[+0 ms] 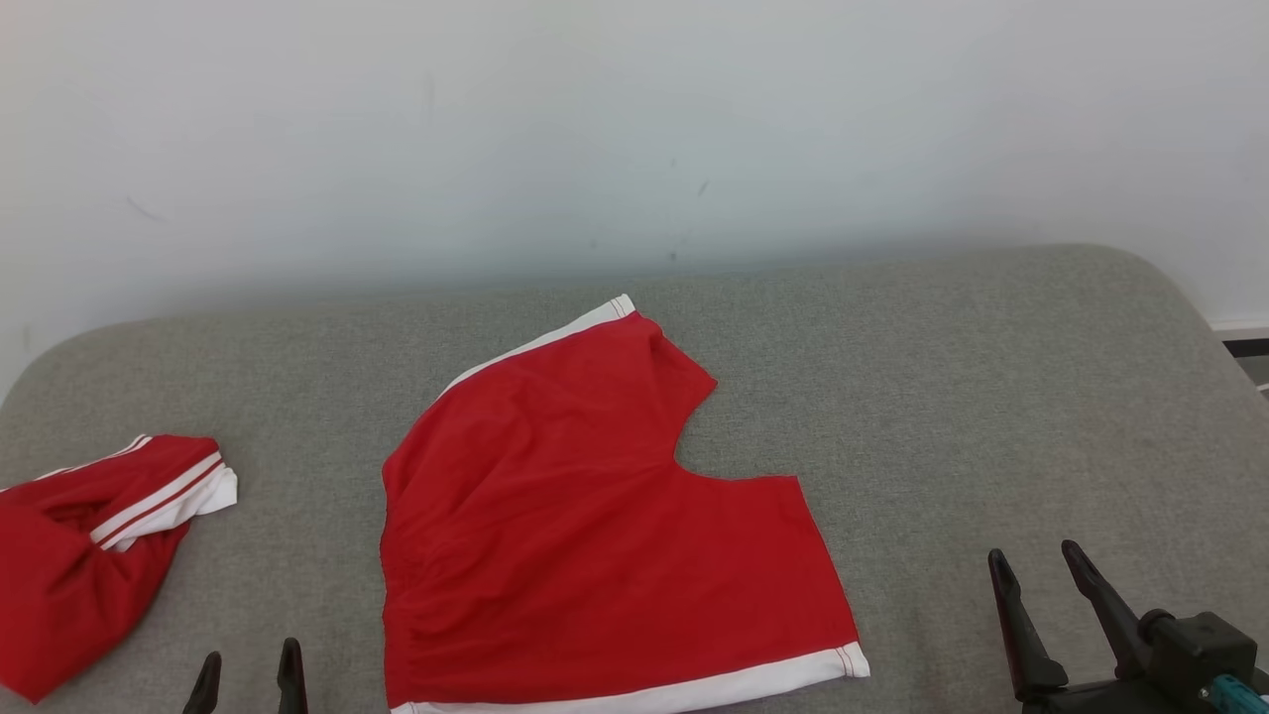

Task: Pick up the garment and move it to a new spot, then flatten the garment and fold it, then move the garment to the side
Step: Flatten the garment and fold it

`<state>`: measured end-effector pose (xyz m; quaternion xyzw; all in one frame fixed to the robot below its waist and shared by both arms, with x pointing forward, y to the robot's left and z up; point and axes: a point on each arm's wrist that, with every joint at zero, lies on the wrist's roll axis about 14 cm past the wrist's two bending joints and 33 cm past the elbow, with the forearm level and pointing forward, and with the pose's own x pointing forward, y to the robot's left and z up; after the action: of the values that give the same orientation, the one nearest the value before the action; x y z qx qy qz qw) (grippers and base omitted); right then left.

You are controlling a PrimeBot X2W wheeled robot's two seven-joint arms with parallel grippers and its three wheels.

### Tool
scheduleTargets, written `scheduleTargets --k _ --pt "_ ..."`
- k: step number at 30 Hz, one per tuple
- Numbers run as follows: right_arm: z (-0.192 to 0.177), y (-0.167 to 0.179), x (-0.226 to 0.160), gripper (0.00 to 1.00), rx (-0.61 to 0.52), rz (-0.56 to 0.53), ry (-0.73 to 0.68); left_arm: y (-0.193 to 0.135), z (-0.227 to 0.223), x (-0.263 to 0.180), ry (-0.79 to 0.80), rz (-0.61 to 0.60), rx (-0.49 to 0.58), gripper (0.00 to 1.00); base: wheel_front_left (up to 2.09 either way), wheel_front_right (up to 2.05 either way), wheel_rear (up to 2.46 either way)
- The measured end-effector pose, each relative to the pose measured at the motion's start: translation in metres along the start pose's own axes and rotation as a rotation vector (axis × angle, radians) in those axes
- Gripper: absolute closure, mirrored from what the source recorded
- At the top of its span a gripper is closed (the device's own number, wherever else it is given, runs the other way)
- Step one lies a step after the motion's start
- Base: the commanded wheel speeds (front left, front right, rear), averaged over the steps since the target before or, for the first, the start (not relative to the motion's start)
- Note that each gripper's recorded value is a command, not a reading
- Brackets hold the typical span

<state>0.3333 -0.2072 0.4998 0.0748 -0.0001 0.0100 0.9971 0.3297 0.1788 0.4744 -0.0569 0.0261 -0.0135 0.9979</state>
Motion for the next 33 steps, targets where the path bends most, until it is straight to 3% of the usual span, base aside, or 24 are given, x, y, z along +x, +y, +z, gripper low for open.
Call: scheduleTargets --k 33 --pt "-0.0017 0.0028 0.0015 0.00 -0.023 -0.025 0.019 -0.0043 0.0070 -0.0002 0.033 0.017 0.044 0.00 0.00 0.00 0.00"
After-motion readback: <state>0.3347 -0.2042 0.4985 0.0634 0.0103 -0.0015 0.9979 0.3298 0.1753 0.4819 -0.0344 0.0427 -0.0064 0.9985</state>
